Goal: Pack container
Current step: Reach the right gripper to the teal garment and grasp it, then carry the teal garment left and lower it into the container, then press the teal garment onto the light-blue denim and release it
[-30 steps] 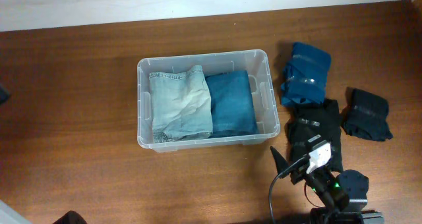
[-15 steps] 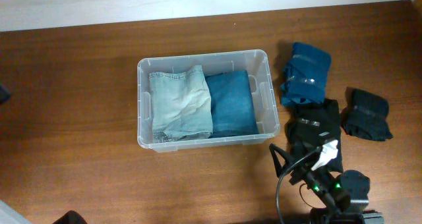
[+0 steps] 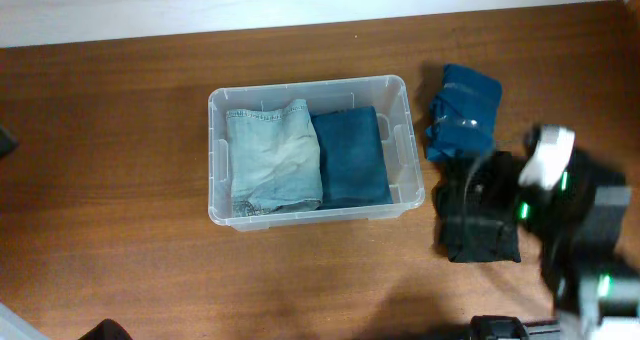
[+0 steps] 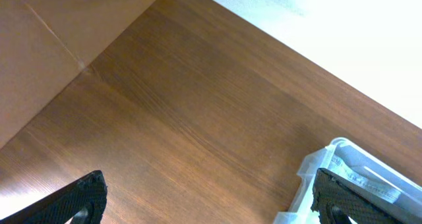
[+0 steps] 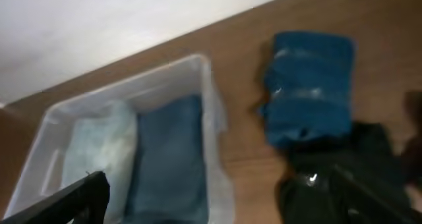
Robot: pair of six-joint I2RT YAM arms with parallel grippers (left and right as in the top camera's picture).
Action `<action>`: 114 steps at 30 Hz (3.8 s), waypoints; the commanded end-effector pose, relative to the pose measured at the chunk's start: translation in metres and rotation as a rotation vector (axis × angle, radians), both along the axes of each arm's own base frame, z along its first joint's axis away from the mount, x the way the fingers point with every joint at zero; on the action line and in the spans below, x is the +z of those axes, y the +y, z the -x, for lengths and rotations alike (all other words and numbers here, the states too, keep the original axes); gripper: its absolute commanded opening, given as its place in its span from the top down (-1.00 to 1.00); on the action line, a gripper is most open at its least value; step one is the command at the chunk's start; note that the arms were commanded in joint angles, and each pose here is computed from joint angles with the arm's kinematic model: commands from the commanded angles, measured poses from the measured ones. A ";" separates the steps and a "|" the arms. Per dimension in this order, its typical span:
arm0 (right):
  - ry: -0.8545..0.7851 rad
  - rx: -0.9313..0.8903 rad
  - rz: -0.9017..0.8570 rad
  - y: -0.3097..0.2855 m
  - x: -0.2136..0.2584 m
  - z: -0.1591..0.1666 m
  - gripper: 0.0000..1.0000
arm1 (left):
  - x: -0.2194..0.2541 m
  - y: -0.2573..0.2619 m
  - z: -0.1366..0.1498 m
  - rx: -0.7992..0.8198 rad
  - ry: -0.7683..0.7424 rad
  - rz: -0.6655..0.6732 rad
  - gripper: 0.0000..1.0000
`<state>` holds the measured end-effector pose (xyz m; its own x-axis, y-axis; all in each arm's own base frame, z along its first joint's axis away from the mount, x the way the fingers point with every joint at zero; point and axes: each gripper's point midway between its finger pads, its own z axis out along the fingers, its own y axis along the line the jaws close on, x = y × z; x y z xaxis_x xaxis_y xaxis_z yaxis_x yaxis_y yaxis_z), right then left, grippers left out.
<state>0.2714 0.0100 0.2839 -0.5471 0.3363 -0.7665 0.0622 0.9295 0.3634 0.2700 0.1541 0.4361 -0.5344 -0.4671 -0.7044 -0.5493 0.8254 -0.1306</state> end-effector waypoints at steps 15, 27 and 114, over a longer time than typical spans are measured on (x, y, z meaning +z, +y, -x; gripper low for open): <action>0.364 -0.022 -0.284 -0.085 -0.069 -0.155 -0.97 | 0.001 0.001 0.000 0.007 -0.005 0.005 -1.00; 0.538 0.038 -0.420 -0.122 -0.203 -0.171 -0.98 | 0.001 0.001 0.000 0.007 -0.005 0.005 -0.99; 0.542 0.244 0.038 0.235 -0.111 -0.099 -0.06 | 0.001 0.001 0.000 0.007 -0.005 0.004 -0.99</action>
